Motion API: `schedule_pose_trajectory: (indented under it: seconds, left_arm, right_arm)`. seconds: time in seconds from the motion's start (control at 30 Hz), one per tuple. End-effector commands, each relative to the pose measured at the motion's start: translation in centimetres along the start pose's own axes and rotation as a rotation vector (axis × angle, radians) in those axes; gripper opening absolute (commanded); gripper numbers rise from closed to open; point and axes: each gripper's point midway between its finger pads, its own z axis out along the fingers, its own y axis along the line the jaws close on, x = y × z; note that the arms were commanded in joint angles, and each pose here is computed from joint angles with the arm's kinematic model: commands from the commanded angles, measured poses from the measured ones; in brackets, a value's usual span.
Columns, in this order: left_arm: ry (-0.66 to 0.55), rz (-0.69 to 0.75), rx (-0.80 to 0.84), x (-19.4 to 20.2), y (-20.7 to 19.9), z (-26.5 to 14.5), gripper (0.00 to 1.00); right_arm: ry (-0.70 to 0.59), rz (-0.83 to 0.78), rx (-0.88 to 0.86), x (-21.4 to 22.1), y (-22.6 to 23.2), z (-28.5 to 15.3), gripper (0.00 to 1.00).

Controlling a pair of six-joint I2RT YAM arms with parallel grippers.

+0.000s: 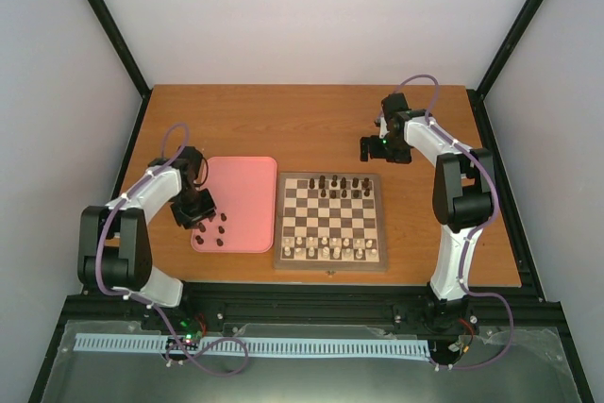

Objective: Set up the chess pieces on the board
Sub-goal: Pick up the chess piece from the storage box.

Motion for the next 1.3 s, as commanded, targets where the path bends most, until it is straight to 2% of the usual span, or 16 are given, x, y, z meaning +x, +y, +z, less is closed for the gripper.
schedule_pose_trajectory:
  seconds: [0.0, 0.33, 0.6, 0.73, 0.8, 1.07, 1.27]
  left_arm:
    - [0.003, -0.012, 0.014, -0.5, -0.2, 0.5, 0.37]
    - [0.027, -0.016, 0.018, -0.1, -0.1, 1.2, 0.32]
    - [0.029, -0.012, 0.015, -0.1, -0.1, 1.4, 0.17]
    - [0.015, -0.004, 0.019, -0.6, -0.4, 0.7, 0.02]
    - [-0.004, -0.001, 0.030, -1.3, -0.7, -0.3, 0.01]
    - [-0.120, 0.048, 0.141, -5.1, -4.4, -7.0, 0.01]
    - [-0.111, 0.237, 0.162, -4.4, -11.0, -8.1, 0.01]
  right_arm:
    - [0.011, -0.008, 0.007, 0.3, -0.1, 0.5, 1.00]
    - [0.013, -0.009, 0.015, 0.3, -0.2, 0.6, 1.00]
    - [0.012, -0.009, 0.016, 0.3, -0.2, 0.6, 1.00]
    - [0.011, -0.009, 0.016, 0.3, -0.2, 0.5, 1.00]
    - [0.009, -0.008, 0.015, 0.3, -0.2, 0.5, 1.00]
    - [0.008, -0.006, 0.018, 0.2, -0.2, 0.4, 1.00]
    - [0.002, -0.001, 0.025, -0.1, -0.3, 0.3, 1.00]
